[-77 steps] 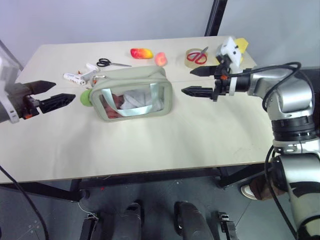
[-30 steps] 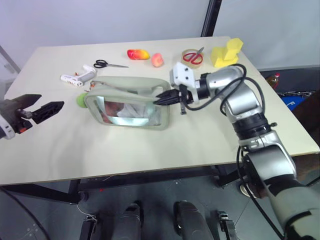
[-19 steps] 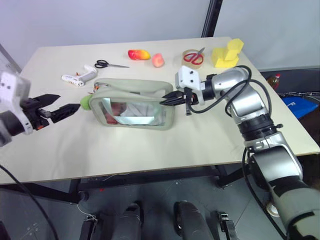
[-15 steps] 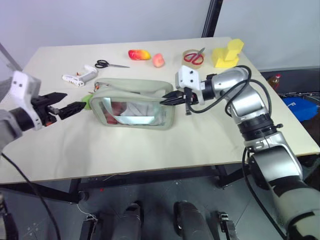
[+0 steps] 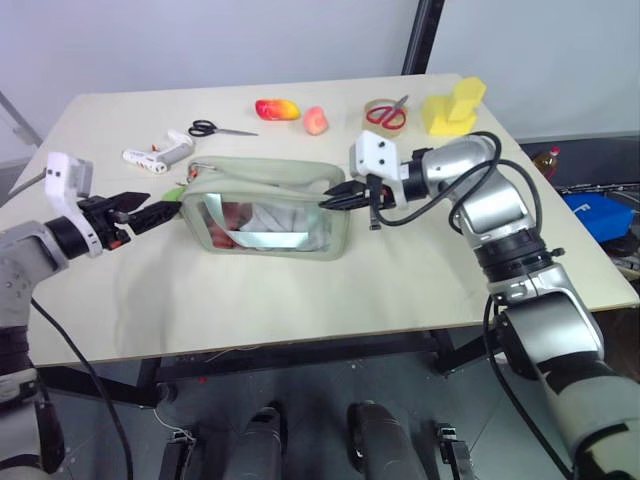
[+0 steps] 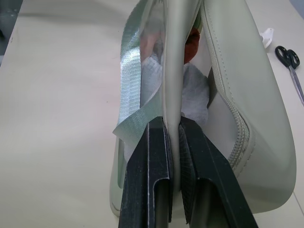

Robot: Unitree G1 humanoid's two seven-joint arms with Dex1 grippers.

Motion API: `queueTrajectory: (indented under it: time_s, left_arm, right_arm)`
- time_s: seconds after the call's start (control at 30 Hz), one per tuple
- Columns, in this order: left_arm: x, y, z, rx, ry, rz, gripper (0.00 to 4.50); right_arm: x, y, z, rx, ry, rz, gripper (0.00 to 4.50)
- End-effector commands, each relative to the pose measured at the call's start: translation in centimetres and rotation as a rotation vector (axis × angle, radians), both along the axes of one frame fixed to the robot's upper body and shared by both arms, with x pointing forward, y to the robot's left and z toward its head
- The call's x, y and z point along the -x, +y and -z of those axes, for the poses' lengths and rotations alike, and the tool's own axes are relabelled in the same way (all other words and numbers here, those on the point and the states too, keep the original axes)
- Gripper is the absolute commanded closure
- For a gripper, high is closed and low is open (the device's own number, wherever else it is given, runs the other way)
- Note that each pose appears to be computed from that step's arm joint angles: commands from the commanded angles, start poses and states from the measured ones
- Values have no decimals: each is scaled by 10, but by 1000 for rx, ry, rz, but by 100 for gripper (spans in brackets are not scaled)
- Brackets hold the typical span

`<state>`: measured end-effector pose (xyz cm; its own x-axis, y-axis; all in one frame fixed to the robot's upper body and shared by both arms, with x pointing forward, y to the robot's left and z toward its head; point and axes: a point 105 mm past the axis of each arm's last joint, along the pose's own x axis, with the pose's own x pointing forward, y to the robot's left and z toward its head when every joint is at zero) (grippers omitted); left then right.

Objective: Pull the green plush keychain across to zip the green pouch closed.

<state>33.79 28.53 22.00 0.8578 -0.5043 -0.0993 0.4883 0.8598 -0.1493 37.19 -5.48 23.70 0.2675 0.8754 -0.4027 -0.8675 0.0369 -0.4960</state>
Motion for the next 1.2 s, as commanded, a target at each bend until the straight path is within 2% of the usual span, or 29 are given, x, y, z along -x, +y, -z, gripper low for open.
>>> queueTrajectory:
  time_s: [0.03,0.43,0.53,0.73,0.77,0.87,1.03,1.2]
  left_arm:
    - [3,7,-19,60,-65,-20,0]
    - [-5,2,-3,34,-45,-38,0]
    - [-6,3,-4,46,-55,-46,84]
    - [-6,2,-5,49,-56,-40,410]
    - [-6,2,-5,48,-58,-38,447]
    - [-5,1,-11,41,-76,-30,447]
    - [-6,-11,-49,14,-178,13,447]
    - [3,-52,-87,-67,-258,185,447]
  right_arm:
    - [1,-2,-2,4,-9,7,447]
    - [2,2,-6,-2,-16,4,447]
    - [1,2,-6,-4,-16,9,450]
    - [1,2,-6,-6,-15,15,450]
    - [1,2,-6,-8,-15,16,450]
    - [0,2,-7,-14,-15,19,450]
    - [-1,4,-8,-21,-18,24,450]
    - [-2,5,-8,-30,-21,27,450]
